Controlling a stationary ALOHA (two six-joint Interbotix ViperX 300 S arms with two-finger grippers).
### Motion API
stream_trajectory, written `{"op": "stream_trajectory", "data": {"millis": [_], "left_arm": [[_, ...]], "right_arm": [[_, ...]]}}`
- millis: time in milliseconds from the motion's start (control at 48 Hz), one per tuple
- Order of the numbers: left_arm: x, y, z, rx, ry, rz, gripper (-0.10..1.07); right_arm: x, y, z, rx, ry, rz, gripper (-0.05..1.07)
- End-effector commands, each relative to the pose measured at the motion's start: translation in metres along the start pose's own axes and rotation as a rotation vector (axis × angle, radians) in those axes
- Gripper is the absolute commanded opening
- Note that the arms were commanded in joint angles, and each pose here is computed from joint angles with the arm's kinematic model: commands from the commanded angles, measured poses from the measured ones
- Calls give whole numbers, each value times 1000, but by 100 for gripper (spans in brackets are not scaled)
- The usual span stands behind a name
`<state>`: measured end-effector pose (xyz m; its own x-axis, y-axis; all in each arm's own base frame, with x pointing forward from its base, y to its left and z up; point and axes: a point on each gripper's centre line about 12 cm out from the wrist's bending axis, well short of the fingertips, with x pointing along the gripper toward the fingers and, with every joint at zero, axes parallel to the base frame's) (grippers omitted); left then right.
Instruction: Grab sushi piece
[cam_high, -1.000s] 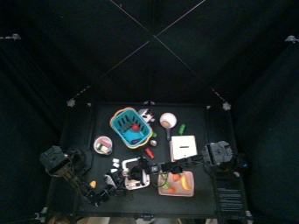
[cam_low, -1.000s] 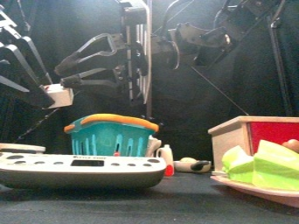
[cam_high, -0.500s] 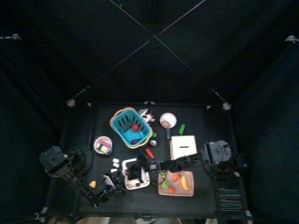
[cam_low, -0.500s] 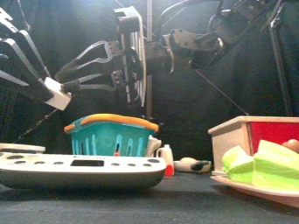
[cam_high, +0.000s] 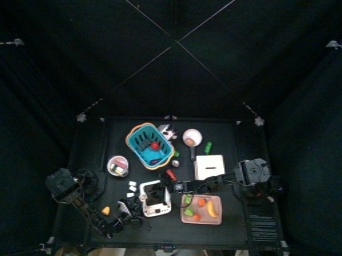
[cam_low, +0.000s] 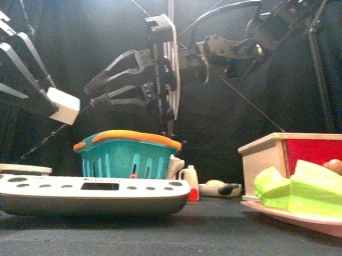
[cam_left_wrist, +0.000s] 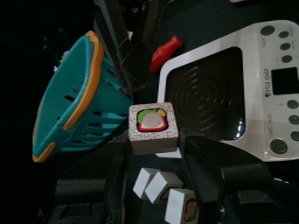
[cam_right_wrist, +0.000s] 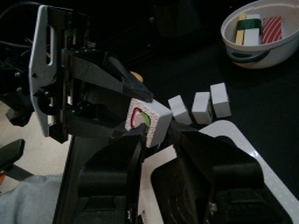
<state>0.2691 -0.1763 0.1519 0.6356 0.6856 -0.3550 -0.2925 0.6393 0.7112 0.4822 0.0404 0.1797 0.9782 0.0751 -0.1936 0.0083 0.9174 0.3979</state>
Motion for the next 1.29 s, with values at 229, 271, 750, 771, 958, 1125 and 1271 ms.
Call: {"op": "stream_trajectory", "data": {"millis": [229,271,750,771,958,1125,1271], "left_arm": [[-8,2,19,-17,-101,24,76],[-9,3,20,-13,-117,37,76],[-10,4,19,1,-135,71,76],[-9,4,19,2,-134,72,76],[-7,2,16,12,-125,78,76],[-2,4,12,12,-89,87,76],[3,7,8,9,-55,108,76]], "right_arm": [[1,8,15,-13,-50,31,88],[1,8,14,-13,-47,31,88],[9,12,15,-56,-48,59,87],[10,12,15,-58,-48,60,87],[10,15,16,-66,-47,67,87],[9,15,11,-64,-34,65,85],[8,17,9,-66,-28,68,78]]}}
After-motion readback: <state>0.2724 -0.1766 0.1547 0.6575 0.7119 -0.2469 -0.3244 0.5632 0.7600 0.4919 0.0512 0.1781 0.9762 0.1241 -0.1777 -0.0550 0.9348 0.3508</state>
